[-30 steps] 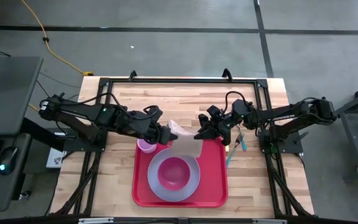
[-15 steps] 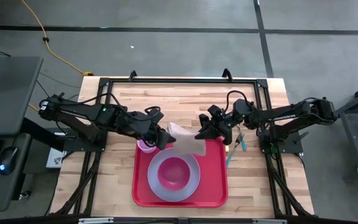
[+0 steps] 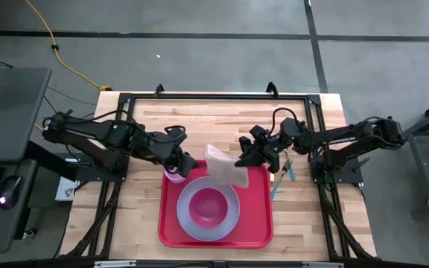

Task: Set up tray
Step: Put the brown table napkin on the red serving tray to the right of the purple plate

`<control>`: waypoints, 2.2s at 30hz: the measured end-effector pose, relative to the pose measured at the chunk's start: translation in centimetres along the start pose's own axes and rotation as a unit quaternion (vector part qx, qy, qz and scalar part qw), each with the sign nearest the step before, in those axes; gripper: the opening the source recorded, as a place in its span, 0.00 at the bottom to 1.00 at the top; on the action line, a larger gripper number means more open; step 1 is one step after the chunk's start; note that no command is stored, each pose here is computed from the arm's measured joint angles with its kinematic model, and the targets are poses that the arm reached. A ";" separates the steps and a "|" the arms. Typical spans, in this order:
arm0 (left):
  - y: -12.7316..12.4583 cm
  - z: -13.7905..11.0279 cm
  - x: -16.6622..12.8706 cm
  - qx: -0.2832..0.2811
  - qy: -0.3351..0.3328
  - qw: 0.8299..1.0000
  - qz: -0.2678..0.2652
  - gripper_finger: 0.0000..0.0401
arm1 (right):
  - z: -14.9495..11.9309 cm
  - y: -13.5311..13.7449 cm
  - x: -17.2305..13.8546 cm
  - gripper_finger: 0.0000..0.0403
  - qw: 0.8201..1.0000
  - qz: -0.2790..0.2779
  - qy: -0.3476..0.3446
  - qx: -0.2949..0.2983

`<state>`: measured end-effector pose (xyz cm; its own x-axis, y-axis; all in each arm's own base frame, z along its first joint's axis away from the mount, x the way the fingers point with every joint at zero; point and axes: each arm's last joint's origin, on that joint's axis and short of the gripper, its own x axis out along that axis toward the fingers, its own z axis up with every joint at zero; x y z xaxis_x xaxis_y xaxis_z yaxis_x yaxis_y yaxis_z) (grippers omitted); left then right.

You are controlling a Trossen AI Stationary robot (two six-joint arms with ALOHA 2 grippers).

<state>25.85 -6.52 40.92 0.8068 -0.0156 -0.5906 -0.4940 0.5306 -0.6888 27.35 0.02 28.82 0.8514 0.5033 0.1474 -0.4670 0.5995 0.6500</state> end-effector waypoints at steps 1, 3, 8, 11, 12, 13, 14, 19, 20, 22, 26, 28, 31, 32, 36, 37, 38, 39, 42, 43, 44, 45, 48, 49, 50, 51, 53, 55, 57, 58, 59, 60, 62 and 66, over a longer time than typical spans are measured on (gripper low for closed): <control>0.2 0.0 -0.2 0.000 0.003 1.000 0.008 0.31 | 0.0 0.0 0.0 0.00 1.000 -0.001 0.001 0.002; 0.7 -0.2 -0.7 0.001 0.011 1.000 0.027 0.32 | 0.1 0.2 -0.2 0.00 1.000 -0.001 0.002 0.009; 2.2 -0.8 -1.5 0.016 0.043 0.995 0.093 0.32 | 0.4 0.7 -1.2 0.00 0.999 -0.015 0.020 0.022; 3.0 -1.5 -2.0 0.027 0.067 0.988 0.138 0.30 | 0.6 1.0 -2.2 0.00 0.998 -0.046 0.030 0.034; 3.3 -1.7 -2.1 0.029 0.074 0.985 0.154 0.29 | 0.6 1.2 -2.5 0.00 0.997 -0.057 0.031 0.035; 3.4 -2.0 -2.2 0.032 0.081 0.982 0.167 0.29 | 0.7 1.4 -2.9 0.00 0.997 -0.067 0.031 0.038; 3.5 -2.2 -2.3 0.036 0.086 0.980 0.174 0.28 | 0.8 1.6 -3.2 0.00 0.996 -0.075 0.032 0.040; 3.6 -3.0 -2.7 0.059 0.102 0.976 0.183 0.28 | 1.2 2.9 -4.8 0.00 0.994 -0.098 0.023 0.036; 3.5 -3.2 -2.7 0.071 0.106 0.975 0.182 0.28 | 1.2 3.1 -5.1 0.00 0.994 -0.101 0.019 0.034; 3.6 -3.7 -3.0 0.091 0.113 0.971 0.192 0.28 | 1.3 3.6 -5.6 0.00 0.994 -0.108 0.012 0.033; 4.0 -4.6 -3.7 0.107 0.084 0.962 0.235 0.28 | 1.4 4.5 -6.4 0.00 0.992 -0.119 0.004 0.030; 4.2 -5.0 -4.2 0.110 0.059 0.961 0.246 0.28 | 1.3 4.7 -6.7 0.00 0.991 -0.128 0.004 0.034; 4.1 -5.5 -5.5 0.122 0.023 0.965 0.231 0.28 | 1.2 5.1 -7.3 0.00 0.989 -0.141 0.002 0.041; 4.1 -5.7 -5.9 0.124 0.015 0.967 0.222 0.28 | 1.1 5.2 -7.4 0.00 0.989 -0.143 0.003 0.043; 4.0 -6.1 -7.5 0.129 -0.022 0.973 0.188 0.28 | 0.9 5.6 -7.9 0.00 0.987 -0.148 0.004 0.068; 4.0 -6.1 -7.9 0.131 -0.031 0.974 0.182 0.28 | 0.9 5.7 -8.1 0.00 0.986 -0.148 0.005 0.072; 4.1 -6.2 -8.1 0.132 -0.040 0.975 0.174 0.28 | 0.8 5.8 -8.2 0.00 0.986 -0.150 0.008 0.077; 4.2 -6.3 -8.3 0.133 -0.047 0.976 0.167 0.28 | 0.7 5.9 -8.3 0.00 0.985 -0.152 0.010 0.082; 4.7 -6.5 -8.4 0.124 -0.062 0.979 0.148 0.28 | 0.5 6.1 -8.8 0.00 0.983 -0.159 0.018 0.089; 5.0 -6.6 -8.2 0.120 -0.063 0.980 0.143 0.28 | 0.4 6.2 -8.9 0.00 0.982 -0.162 0.021 0.090; 5.3 -6.8 -7.9 0.118 -0.064 0.981 0.139 0.28 | 0.4 6.2 -9.0 0.00 0.982 -0.163 0.022 0.090; 5.6 -7.0 -7.6 0.117 -0.064 0.982 0.137 0.28 | 0.4 6.3 -9.1 0.00 0.982 -0.163 0.022 0.089; 6.7 -7.7 -6.7 0.108 -0.067 0.984 0.124 0.28 | 0.4 6.5 -9.3 0.00 0.983 -0.159 0.025 0.089; 7.1 -7.9 -6.5 0.103 -0.069 0.985 0.117 0.28 | 0.4 6.5 -9.4 0.00 0.983 -0.155 0.028 0.091; 7.4 -8.1 -6.2 0.098 -0.071 0.987 0.109 0.28 | 0.4 6.4 -9.5 0.00 0.983 -0.154 0.032 0.093; 7.8 -8.3 -5.8 0.094 -0.073 0.988 0.100 0.28 | 0.3 6.4 -9.5 0.00 0.983 -0.152 0.037 0.096; 8.5 -8.8 -5.1 0.092 -0.075 0.989 0.086 0.28 | 0.2 6.2 -9.7 0.00 0.981 -0.157 0.046 0.105; 9.3 -9.2 -4.5 0.088 -0.078 0.991 0.069 0.28 | 0.2 5.9 -9.9 0.00 0.978 -0.164 0.052 0.113; 10.1 -9.6 -4.0 0.085 -0.080 0.991 0.058 0.28 | 0.1 5.7 -10.0 0.00 0.977 -0.166 0.053 0.119; 10.5 -9.7 -3.9 0.083 -0.080 0.992 0.054 0.28 | 0.1 5.5 -10.1 0.00 0.976 -0.168 0.052 0.126; 11.0 -9.9 -3.7 0.082 -0.081 0.992 0.052 0.28 | 0.1 5.5 -10.2 0.00 0.976 -0.170 0.052 0.129; 11.4 -10.0 -3.5 0.080 -0.081 0.992 0.050 0.28 | 0.1 5.4 -10.3 0.00 0.975 -0.172 0.051 0.131; 12.2 -10.2 -3.4 0.075 -0.083 0.993 0.043 0.28 | 0.1 5.3 -10.4 0.00 0.973 -0.174 0.053 0.141; 13.3 -10.3 -3.4 0.075 -0.089 0.993 0.024 0.28 | 0.2 5.2 -10.5 0.00 0.969 -0.178 0.050 0.163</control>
<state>13.19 -8.15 29.40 0.8344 0.1570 -0.5283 -0.4909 0.6477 -0.5827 16.03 -2.25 30.76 0.9100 0.3675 -0.1918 -0.0331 0.5257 0.8501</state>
